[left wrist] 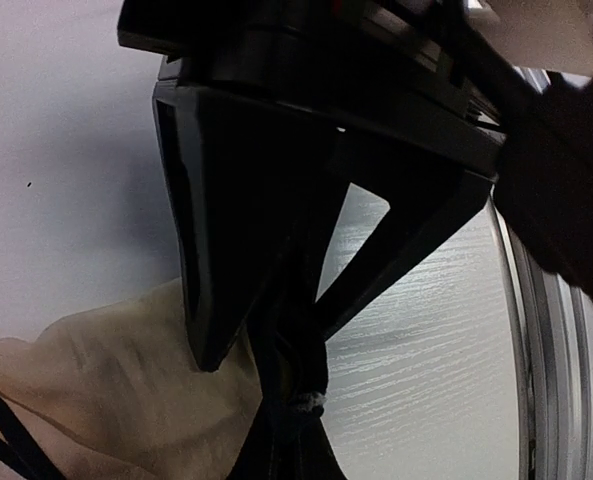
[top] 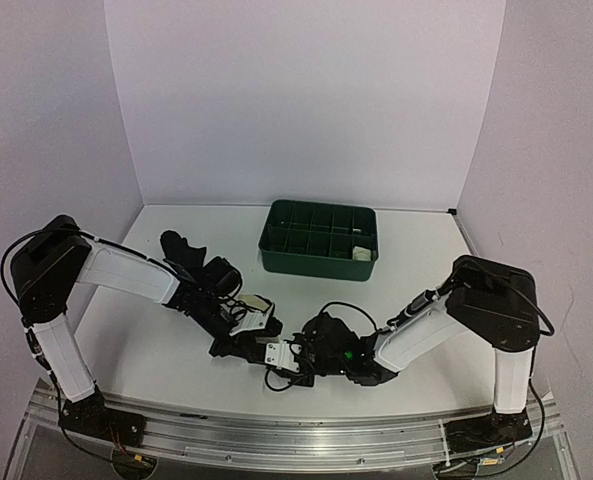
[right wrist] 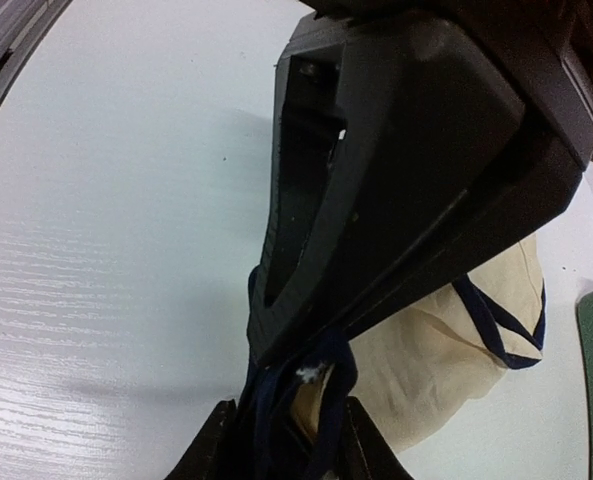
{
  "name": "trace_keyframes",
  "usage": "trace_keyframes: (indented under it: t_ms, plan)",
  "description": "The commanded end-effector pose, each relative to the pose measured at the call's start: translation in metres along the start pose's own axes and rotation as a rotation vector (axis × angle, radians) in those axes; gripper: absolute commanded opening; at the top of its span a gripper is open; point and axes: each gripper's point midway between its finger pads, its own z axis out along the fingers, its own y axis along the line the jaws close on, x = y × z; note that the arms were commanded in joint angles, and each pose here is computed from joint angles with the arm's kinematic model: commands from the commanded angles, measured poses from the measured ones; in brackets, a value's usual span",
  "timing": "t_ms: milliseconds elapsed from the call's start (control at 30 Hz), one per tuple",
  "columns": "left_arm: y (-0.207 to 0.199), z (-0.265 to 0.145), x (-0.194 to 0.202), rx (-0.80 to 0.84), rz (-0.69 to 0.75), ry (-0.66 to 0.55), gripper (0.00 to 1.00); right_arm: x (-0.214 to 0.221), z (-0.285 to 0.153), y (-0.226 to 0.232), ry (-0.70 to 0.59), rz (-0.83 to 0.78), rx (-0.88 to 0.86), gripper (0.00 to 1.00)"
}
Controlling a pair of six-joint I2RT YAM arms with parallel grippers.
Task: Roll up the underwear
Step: Roll the underwear to the center of the board.
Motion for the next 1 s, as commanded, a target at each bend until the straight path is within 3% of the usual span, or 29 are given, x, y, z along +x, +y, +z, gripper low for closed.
trace_keyframes:
  t_ms: [0, 100, 167, 233, 333, 433, 567, 700, 800, 900, 967]
  plan:
    - [0.006, -0.004, -0.009, 0.013, -0.008, -0.030, 0.00, 0.021, 0.001, 0.012, 0.064, -0.040, -0.001, 0.21]
    - [0.006, -0.005, -0.009, 0.016, -0.007, -0.031, 0.00, 0.024, 0.000, 0.014, 0.088, -0.058, -0.013, 0.03]
    - [0.006, -0.004, -0.009, 0.021, -0.007, -0.029, 0.00, 0.023, -0.001, 0.018, 0.111, -0.069, -0.034, 0.00]
    - [0.005, -0.005, -0.008, 0.020, -0.001, -0.027, 0.14, 0.028, -0.005, 0.021, 0.175, -0.074, -0.046, 0.00]
    - [0.003, -0.013, -0.009, 0.029, 0.000, -0.012, 0.51, 0.034, -0.017, 0.022, 0.284, -0.091, -0.014, 0.00]
    - [0.004, -0.039, -0.018, 0.097, -0.045, -0.046, 0.65, 0.038, -0.028, 0.028, 0.344, -0.074, -0.014, 0.00]
    - [0.027, -0.078, -0.026, 0.117, -0.136, -0.094, 0.73, 0.035, -0.033, 0.044, 0.377, -0.109, -0.021, 0.00]
    - [0.098, -0.078, -0.010, -0.135, -0.456, -0.028, 0.79, 0.025, -0.031, 0.051, 0.383, -0.114, -0.022, 0.00]
    - [0.125, -0.065, 0.002, -0.208, -0.694, 0.007, 0.87, 0.017, -0.030, 0.053, 0.391, -0.114, -0.020, 0.00]
    - [0.138, -0.050, 0.011, -0.250, -0.773, 0.036, 0.83, 0.012, -0.031, 0.059, 0.397, -0.089, -0.047, 0.00]
    - [0.139, -0.039, 0.009, -0.255, -0.759, 0.038, 0.72, 0.010, -0.034, 0.063, 0.409, -0.063, -0.084, 0.00]
